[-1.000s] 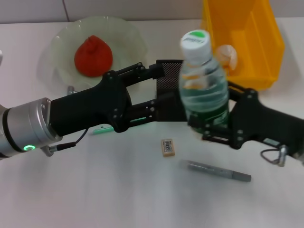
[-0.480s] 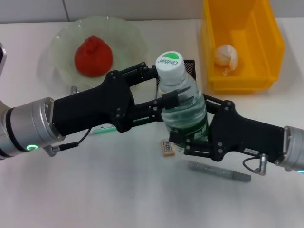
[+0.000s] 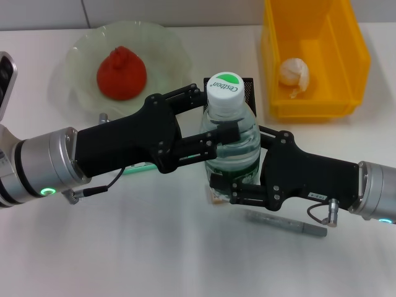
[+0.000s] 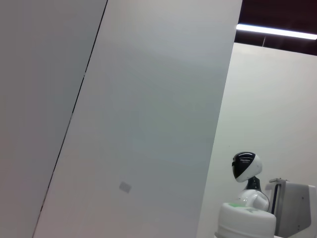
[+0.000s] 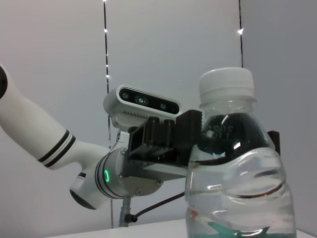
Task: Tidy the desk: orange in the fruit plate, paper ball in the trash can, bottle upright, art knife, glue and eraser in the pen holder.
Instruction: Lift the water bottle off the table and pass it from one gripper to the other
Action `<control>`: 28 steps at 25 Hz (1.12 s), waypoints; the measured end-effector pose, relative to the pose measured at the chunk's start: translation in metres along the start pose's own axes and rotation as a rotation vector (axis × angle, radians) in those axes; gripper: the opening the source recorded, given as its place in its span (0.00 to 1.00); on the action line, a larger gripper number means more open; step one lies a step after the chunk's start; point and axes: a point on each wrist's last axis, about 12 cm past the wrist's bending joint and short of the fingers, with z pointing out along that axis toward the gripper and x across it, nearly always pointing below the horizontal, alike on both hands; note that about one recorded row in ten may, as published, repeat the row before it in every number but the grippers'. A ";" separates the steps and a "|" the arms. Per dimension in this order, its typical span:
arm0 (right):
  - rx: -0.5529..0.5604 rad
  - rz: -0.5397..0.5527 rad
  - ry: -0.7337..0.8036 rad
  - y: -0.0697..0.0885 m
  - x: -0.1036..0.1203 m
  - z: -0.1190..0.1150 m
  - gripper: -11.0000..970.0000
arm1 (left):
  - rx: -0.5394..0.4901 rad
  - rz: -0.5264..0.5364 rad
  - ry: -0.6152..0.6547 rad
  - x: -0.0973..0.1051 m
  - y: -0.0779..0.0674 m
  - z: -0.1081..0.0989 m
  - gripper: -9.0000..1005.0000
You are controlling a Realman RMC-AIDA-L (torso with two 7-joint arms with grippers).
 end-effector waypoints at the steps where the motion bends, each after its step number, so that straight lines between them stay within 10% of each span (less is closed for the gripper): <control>1: 0.000 0.000 0.000 0.000 0.000 0.000 0.79 | 0.000 0.001 0.000 0.000 0.000 0.000 0.72; 28: -0.022 0.033 0.036 -0.008 0.000 0.012 0.79 | 0.003 0.008 0.003 -0.002 0.002 0.003 0.72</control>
